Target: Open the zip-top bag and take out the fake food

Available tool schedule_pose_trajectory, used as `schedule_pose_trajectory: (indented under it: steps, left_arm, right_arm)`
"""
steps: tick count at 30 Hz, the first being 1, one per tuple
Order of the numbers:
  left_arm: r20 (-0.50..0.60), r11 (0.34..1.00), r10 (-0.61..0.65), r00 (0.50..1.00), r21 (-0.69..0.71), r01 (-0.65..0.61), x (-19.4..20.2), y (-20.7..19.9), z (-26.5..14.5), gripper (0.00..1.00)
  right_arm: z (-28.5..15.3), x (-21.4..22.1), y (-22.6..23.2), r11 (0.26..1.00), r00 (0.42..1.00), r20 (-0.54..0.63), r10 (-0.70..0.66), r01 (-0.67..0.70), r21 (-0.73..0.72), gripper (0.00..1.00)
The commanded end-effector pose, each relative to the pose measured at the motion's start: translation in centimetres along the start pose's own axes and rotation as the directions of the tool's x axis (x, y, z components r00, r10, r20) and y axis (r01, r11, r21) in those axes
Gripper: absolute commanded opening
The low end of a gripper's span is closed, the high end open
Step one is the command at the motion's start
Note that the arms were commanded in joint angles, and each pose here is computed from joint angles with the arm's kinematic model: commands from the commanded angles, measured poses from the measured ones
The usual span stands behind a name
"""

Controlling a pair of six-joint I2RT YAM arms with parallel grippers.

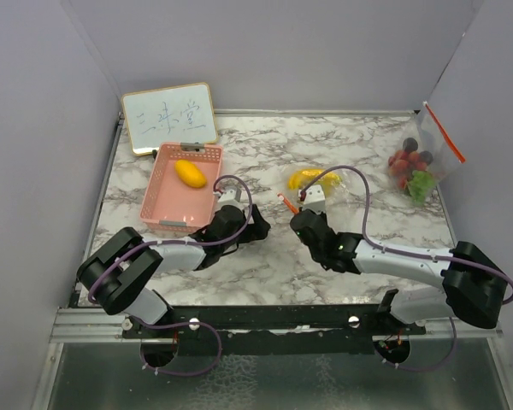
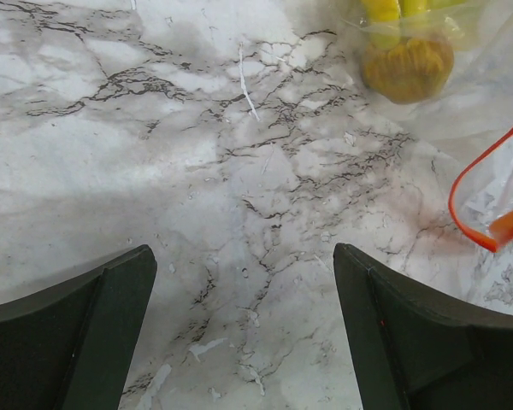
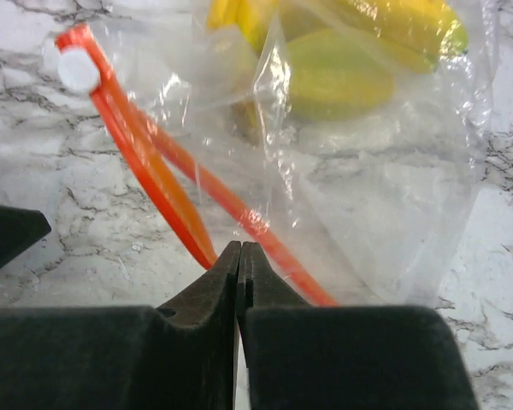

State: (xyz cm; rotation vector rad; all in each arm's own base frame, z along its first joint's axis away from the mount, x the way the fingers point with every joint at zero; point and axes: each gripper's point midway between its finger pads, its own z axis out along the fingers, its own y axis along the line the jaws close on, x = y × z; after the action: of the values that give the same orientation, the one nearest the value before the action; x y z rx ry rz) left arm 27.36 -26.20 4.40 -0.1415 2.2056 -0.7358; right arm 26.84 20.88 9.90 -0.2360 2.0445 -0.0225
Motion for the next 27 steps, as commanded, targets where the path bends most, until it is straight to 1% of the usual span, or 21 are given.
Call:
schedule_pose_trajectory:
  steps: [1, 6, 7, 8, 9, 10, 13, 14, 15, 17, 21, 27]
  left_arm:
    - [-0.015, 0.996, -0.001, 1.0, 0.085, 0.002, 0.2, -1.7, -0.2, 0.88]
    - [-0.024, 0.992, 0.027, 0.999, 0.122, -0.024, 0.5, -3.1, -0.3, 0.88]
    - [-0.026, 0.992, 0.03, 0.999, 0.127, -0.026, 0.6, -3.2, -0.3, 0.88]
    - [-0.029, 0.991, 0.034, 0.999, 0.131, -0.03, 0.7, -3.4, -0.3, 0.88]
    - [-0.032, 0.991, 0.036, 0.999, 0.13, -0.032, 0.8, -3.3, -0.3, 0.88]
    - [-0.033, 0.991, 0.037, 0.999, 0.129, -0.032, 0.8, -3.3, -0.3, 0.88]
    - [-0.037, 0.994, 0.041, 0.999, 0.104, -0.037, 1.0, -2.7, -0.1, 0.88]
    - [-0.038, 0.995, 0.042, 0.998, 0.092, -0.038, 1.1, -2.5, -0.1, 0.88]
    - [-0.043, 0.996, 0.041, 0.998, 0.081, -0.038, 1.3, -2.2, 0.0, 0.87]
    - [-0.054, 0.997, 0.035, 0.998, 0.071, -0.031, 1.6, -2.0, 0.2, 0.88]
    - [-0.072, 0.998, 0.028, 0.997, 0.063, -0.023, 2.2, -1.6, 0.5, 0.88]
    - [-0.073, 0.999, 0.029, 0.997, 0.04, -0.026, 2.2, -0.7, 0.4, 0.88]
  right_arm:
    - [-0.9, -3.9, -0.2, 0.998, 0.994, 0.096, 0.06, -0.061, 0.008, 0.02]
    - [-1.2, -5.4, 0.3, 0.999, 0.991, 0.126, 0.051, -0.048, -0.026, 0.02]
    - [-1.2, -5.4, 0.3, 0.999, 0.992, 0.125, 0.033, -0.03, -0.022, 0.04]
    - [-1.2, -5.4, 0.4, 1.0, 0.993, 0.12, 0.01, -0.007, -0.024, 0.13]
    - [-1.1, -5.2, 0.5, 0.999, 0.993, 0.115, -0.02, 0.024, -0.031, 0.31]
    - [-0.9, -5.0, 0.6, 0.998, 0.993, 0.106, -0.054, 0.057, -0.029, 0.42]
    - [-0.4, -3.6, 0.0, 0.991, 0.99, 0.039, -0.137, 0.136, 0.02, 0.69]
    - [-0.2, -3.3, -0.5, 0.987, 0.988, 0.023, -0.155, 0.154, 0.05, 0.74]
    - [-0.1, -3.1, -0.7, 0.984, 0.986, 0.011, -0.166, 0.165, 0.068, 0.78]
    - [-0.1, -3.1, -0.7, 0.983, 0.985, 0.005, -0.171, 0.17, 0.069, 0.8]
    - [0.2, -3.2, 0.5, 0.985, 0.984, 0.02, -0.175, 0.175, 0.015, 0.81]
    - [1.1, -2.2, 0.4, 0.977, 0.979, -0.026, -0.204, 0.205, 0.065, 0.77]
